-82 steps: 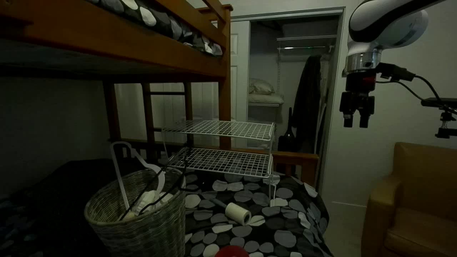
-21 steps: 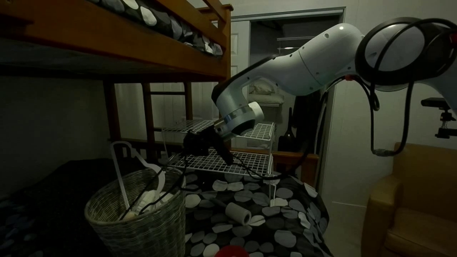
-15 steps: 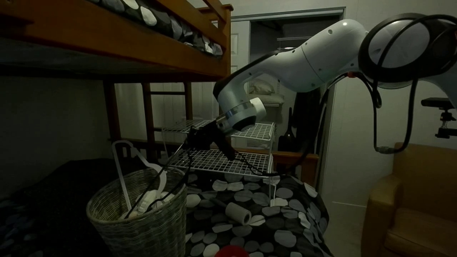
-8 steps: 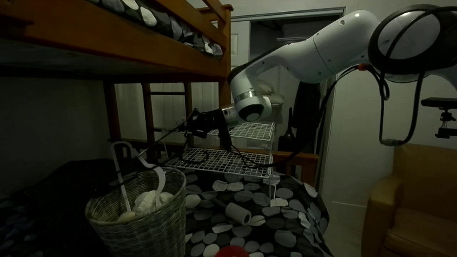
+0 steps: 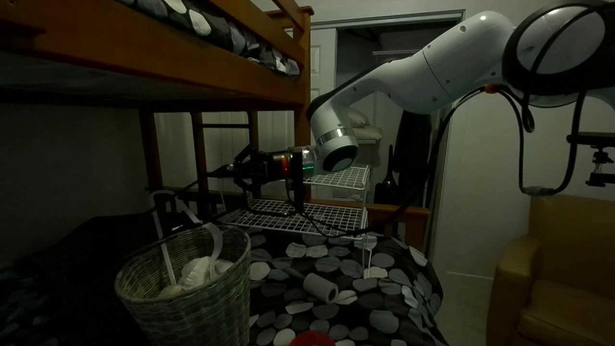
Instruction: Put the black hanger on the bed
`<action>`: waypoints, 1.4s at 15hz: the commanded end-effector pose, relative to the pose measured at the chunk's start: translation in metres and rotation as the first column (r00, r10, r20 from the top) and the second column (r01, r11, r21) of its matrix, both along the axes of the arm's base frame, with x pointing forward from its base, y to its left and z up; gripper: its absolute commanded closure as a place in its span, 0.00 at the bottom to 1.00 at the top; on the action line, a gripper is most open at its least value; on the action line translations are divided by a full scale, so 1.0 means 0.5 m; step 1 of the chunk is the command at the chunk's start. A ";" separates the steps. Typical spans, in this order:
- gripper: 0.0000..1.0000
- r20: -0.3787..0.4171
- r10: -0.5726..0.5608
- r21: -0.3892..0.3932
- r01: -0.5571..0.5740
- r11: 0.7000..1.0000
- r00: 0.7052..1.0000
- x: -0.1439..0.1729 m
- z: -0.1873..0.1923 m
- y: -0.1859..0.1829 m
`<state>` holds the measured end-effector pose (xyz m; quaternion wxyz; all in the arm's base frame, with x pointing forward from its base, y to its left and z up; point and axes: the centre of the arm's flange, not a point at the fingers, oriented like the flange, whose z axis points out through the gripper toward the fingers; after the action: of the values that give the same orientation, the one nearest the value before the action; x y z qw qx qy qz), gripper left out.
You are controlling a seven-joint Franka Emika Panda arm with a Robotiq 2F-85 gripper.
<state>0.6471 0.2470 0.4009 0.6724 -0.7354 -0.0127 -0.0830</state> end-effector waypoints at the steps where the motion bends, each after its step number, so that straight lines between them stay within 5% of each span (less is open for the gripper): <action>1: 0.98 -0.013 0.058 -0.007 -0.058 0.998 0.998 -0.017 -0.007 0.022; 5: 1.00 -0.001 0.122 0.002 -0.122 0.993 0.993 -0.045 -0.011 0.048; 16: 1.00 0.040 0.340 -0.109 -0.334 0.936 0.940 -0.090 -0.096 0.396; 18: 1.00 0.046 0.416 -0.147 -0.406 0.902 0.908 -0.099 -0.103 0.438; 21: 1.00 0.008 0.581 -0.186 -0.570 0.801 0.814 -0.114 -0.111 0.497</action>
<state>0.5775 0.4647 0.3489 0.6157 -0.7558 -0.2177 0.0485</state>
